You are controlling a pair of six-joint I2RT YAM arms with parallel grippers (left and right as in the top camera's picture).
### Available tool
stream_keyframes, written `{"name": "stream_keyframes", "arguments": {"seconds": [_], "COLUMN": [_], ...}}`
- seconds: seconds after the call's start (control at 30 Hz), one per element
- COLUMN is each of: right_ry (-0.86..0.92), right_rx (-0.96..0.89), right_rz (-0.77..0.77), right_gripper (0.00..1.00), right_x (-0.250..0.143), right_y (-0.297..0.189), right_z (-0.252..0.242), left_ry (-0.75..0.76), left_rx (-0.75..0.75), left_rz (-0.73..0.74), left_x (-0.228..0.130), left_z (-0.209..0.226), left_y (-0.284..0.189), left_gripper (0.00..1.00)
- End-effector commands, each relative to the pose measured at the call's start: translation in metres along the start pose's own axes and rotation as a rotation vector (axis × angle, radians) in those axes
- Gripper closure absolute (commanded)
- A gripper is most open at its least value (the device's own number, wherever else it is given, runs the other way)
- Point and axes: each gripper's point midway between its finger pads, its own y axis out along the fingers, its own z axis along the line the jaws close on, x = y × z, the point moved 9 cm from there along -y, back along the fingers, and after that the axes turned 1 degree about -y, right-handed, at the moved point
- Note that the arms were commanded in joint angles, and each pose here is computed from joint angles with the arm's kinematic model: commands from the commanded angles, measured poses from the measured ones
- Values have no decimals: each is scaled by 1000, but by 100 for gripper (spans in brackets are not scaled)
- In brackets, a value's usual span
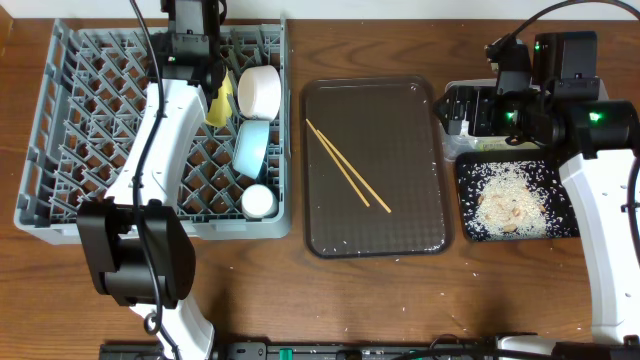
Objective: Sort waste into correct bins and load items into the dishwasher
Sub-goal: 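Stand the yellow plate upright in the rack and release it, then move the left gripper to the chopsticks on the tray and grasp one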
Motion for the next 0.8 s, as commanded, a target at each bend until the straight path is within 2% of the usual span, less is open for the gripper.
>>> {"name": "stream_keyframes", "arguments": {"seconds": [0.0,0.1,0.23,0.33,0.57,0.67,0.77], "right_ry": [2,2,2,2,2,2,2], "right_rx": [-3,-3,-3,-3,-3,-3,-3], "right_rz": [6,6,6,6,6,6,6], "right_gripper": [1,1,1,1,1,1,1], "right_x": [0,0,0,0,0,0,0], "right_y": [2,2,2,2,2,2,2], "right_z": [-1,-1,-1,-1,-1,-1,-1], "left_ry": [-118,-194,-305,-303,-259,-206,-235], "left_rx": [-90,-213,-493,-647,-762,-803,-815], "left_rz": [-36,-30,52,124,205,222,312], "left_x": [12,14,6,-2,-13,-20,-35], "left_z": [12,19,17,6,-30,-57,-88], "left_y": [-27,-53,-93,-112,-140,-156,-162], "left_gripper": [47,38,37,37,37,36,36]}}
